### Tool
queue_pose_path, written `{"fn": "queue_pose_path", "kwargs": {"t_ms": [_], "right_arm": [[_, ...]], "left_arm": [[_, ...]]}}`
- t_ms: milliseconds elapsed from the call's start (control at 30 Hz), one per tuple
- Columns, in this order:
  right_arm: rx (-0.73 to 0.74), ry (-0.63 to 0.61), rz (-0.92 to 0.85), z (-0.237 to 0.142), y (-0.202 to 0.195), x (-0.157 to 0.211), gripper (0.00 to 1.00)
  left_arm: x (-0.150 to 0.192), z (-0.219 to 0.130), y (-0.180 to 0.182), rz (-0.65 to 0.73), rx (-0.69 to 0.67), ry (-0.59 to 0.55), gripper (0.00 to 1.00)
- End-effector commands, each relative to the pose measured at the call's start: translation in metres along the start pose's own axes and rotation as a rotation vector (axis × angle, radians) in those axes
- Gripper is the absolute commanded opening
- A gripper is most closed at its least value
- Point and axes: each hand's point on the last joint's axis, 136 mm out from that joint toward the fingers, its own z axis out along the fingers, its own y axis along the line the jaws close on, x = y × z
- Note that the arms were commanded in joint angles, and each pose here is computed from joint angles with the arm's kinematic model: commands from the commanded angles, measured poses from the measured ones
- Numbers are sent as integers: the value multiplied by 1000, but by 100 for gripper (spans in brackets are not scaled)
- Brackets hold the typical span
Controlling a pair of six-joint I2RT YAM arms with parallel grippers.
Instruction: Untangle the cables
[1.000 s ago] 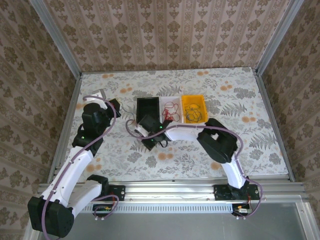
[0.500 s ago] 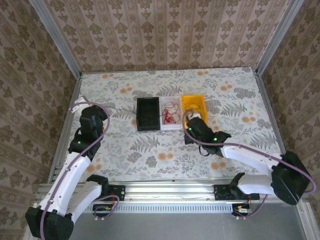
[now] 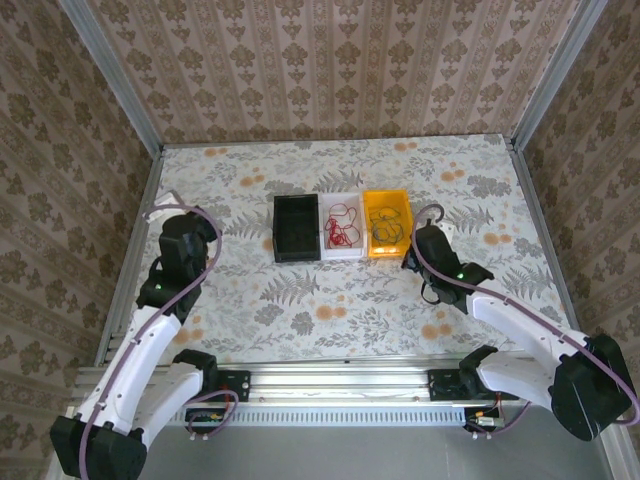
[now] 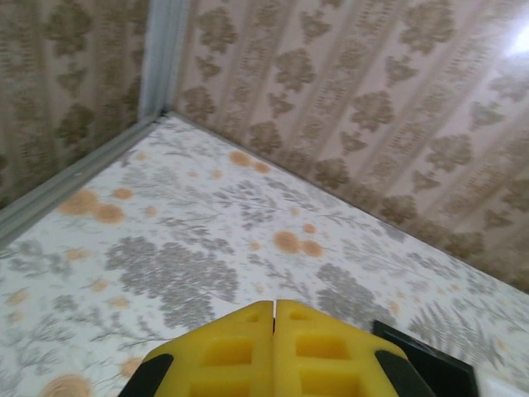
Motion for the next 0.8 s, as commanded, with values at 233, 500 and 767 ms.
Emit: {"fn": "queue_pose_path", "kwargs": {"t_ms": [233,500,767], "right_arm": [[-52,20,0,4,11,4,0],[-34,5,2,4,6,2,0],[-44,26,-12,5,7,8,0]], "left_arm": [[-72,-12,-106,78,345,-141,0],[-83,7,-169,79,484,-170,0],[-61,28,-196,92,521,-119,0]]}}
